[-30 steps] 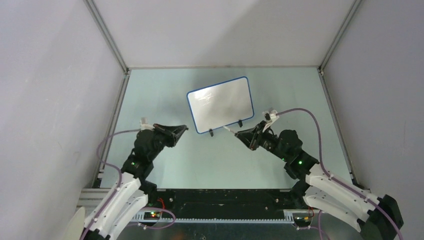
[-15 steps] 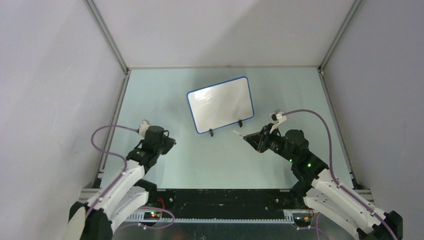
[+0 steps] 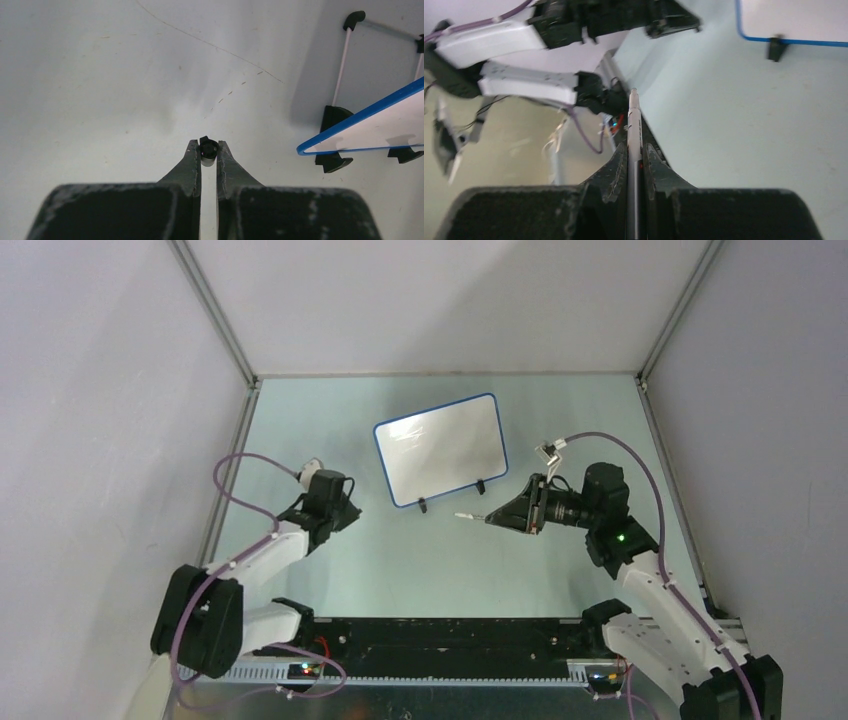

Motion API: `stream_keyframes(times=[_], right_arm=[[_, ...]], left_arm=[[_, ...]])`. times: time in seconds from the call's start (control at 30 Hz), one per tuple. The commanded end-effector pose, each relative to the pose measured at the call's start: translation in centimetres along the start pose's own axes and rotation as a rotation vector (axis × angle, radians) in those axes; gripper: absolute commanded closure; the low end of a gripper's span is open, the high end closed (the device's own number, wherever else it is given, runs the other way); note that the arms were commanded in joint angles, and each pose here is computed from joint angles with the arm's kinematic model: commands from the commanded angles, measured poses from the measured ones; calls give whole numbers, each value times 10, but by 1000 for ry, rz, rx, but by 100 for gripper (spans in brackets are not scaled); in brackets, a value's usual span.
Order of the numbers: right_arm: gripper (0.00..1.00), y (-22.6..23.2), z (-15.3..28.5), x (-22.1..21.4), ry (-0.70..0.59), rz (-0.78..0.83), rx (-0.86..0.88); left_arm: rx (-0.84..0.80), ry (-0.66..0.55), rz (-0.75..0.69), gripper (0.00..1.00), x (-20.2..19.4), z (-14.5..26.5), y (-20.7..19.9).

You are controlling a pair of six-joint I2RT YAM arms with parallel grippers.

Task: Write a sentence on the whiteboard
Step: Place the pen cap at the center of the board.

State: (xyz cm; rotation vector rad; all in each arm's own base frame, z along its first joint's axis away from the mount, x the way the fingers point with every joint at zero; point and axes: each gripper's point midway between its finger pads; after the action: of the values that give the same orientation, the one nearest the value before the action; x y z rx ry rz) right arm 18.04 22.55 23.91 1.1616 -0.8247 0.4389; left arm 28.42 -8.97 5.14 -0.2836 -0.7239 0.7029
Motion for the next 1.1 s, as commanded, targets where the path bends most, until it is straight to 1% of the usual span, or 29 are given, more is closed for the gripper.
stream_keyframes(times=[0.0,0.4,0.43,0.5,0.63,0.67,0.7,0.73,0.77,0.8,0.83,0.9,1.07], right_arm=[[100,59,13,12,49,50,296],[100,67,17,10,59,86,339],[100,66,17,11,56,87,335],[100,60,15,11,46,87,306],[100,48,10,12,28,82,241],[100,46,10,13,26,84,228],[100,41,8,13,27,85,199],[100,38,8,13,28,87,186],[100,35,7,12,30,87,166],[100,33,7,12,30,84,154],[100,31,7,11,35,84,145],[100,27,7,11,35,87,115],[100,10,8,13,7,114,6]], left_arm=[[-115,-21,-53,96,11,-5,-30],[-147,50,-73,98,0,-22,-44],[-146,52,-73,97,0,-22,-44],[-139,53,-78,93,-1,-24,-43],[-109,60,-100,82,1,-27,-43],[-97,65,-103,77,1,-28,-41],[-91,70,-110,71,0,-30,-40],[-86,76,-114,67,-1,-30,-40],[-83,78,-117,57,-1,-31,-40],[-83,82,-119,52,-2,-31,-39],[-82,81,-119,41,-2,-30,-39],[-82,75,-115,32,-1,-29,-38],[-116,41,-113,30,7,-16,-42]])
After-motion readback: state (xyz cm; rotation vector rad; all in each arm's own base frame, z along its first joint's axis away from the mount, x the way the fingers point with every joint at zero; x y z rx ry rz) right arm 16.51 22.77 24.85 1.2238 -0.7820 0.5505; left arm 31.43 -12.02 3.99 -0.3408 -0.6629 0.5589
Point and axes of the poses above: each gripper's point midway between its finger pads, its own z axis back along the fingers, its own y axis along the line the jaws close on, x = y × z, and after that the axes turned 7 degrees about z, right-handed
